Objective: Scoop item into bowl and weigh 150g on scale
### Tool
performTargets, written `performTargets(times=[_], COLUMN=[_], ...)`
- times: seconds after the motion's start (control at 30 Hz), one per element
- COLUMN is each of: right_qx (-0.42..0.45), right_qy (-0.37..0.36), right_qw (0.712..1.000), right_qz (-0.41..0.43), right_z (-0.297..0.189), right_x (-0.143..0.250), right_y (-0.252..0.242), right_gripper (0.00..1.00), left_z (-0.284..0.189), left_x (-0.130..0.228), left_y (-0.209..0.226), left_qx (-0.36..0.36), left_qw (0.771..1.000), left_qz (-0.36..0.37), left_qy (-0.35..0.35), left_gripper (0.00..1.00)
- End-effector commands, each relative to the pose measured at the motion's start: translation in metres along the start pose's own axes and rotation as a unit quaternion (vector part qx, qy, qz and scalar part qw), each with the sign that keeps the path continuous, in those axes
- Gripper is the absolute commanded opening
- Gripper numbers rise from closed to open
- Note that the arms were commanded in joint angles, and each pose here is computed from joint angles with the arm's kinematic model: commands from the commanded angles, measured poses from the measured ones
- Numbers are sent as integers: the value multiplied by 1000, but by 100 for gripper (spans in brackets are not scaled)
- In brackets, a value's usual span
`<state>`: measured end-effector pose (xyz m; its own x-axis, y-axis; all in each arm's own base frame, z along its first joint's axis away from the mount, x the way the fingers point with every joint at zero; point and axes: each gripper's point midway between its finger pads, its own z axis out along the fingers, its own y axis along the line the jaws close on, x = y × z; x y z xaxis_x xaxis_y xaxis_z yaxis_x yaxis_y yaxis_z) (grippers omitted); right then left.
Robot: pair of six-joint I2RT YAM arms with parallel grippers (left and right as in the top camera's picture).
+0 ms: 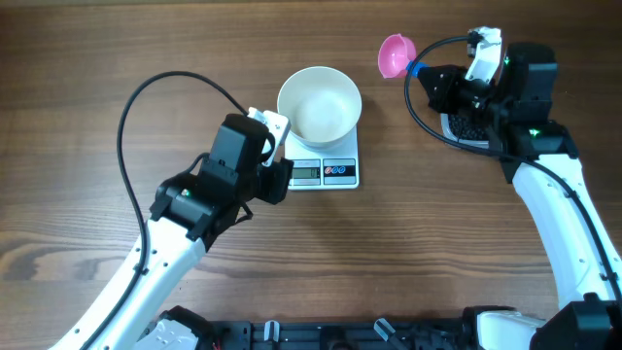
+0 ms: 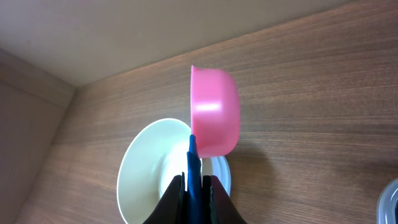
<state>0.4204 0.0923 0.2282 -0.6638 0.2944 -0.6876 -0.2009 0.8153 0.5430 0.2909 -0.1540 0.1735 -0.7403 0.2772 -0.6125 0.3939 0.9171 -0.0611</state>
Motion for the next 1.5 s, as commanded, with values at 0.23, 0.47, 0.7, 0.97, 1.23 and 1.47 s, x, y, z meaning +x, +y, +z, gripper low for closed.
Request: performTargets(times=[0.23,0.47,0.7,0.97,1.23,1.47], right_qx=[5,5,15,15,15,15], right_qy=[-7,-8,-13,-12,-10,-10], right_qw=[1000,1000,999,999,999,999], right_qz=[-12,-12,-31,-38,-37,-37], right_z=[-2,-2,-2,-2,-2,-2], right_x=[-7,-8,-10,-9,-8,-8], right_y=[0,0,-3,-4,-4,-4], right_gripper=[4,4,4,4,4,4], left_z=[29,29,29,29,29,29], left_x=[43,44,38,29,29,29], left_y=[12,12,13,13,13,13], left_qx=[66,66,64,64,64,63], left_qw=[997,997,998,998,998,998], left_qz=[-46,-46,-26,-1,-2,-2], left_qy=[12,15,2,-18,-18,-18], left_gripper=[57,100,100,100,100,100])
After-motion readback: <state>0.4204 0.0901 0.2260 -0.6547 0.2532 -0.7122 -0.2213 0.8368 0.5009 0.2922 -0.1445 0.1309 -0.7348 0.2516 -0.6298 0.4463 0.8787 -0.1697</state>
